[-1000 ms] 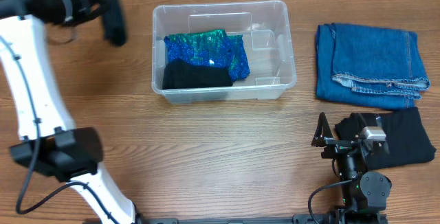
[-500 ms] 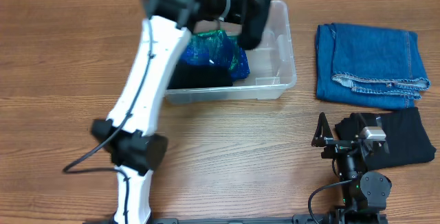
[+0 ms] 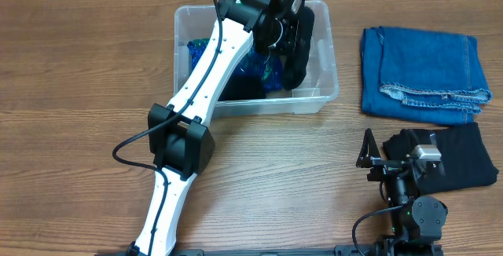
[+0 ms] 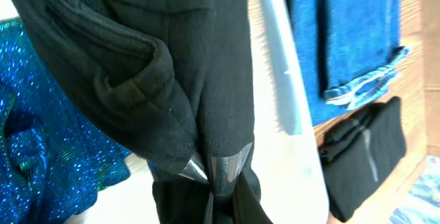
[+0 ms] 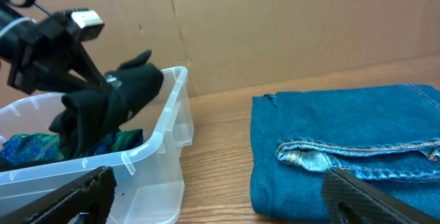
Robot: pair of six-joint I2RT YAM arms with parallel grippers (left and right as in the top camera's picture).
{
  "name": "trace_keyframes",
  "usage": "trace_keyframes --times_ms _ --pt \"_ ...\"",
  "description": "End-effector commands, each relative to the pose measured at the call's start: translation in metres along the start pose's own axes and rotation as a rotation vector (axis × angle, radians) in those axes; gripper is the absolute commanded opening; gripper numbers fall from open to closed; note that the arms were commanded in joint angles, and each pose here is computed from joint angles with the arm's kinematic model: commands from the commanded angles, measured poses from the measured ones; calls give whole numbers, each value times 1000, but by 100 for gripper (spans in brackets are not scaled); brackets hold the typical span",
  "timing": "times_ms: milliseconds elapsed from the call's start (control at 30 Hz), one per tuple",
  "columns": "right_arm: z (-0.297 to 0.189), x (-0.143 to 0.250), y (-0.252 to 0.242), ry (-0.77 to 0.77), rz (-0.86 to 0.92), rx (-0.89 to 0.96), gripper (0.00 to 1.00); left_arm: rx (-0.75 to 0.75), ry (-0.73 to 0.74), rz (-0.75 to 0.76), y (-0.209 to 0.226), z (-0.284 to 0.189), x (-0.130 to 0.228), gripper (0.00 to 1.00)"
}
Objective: Pack container
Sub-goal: 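Place the second black garment into the bin's right side, release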
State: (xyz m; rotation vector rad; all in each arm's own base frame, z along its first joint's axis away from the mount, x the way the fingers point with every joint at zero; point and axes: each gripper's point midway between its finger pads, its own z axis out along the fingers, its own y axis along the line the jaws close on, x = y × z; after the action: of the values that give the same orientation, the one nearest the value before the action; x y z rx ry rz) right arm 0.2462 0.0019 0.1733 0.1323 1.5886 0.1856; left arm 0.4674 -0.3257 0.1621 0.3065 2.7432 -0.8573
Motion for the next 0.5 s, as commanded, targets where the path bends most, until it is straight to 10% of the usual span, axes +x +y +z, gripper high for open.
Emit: trace_keyframes --times_ms 0,67,167,467 --pt "0 2 -2 -4 -7 8 100 -28 34 -6 12 23 5 4" --pt "0 2 -2 -4 -7 7 100 -35 64 -8 18 31 12 16" --pt "0 2 -2 -4 -7 8 100 -39 77 -8 19 33 15 64" --pt "0 2 -2 -4 -7 7 100 -31 70 12 19 32 12 65"
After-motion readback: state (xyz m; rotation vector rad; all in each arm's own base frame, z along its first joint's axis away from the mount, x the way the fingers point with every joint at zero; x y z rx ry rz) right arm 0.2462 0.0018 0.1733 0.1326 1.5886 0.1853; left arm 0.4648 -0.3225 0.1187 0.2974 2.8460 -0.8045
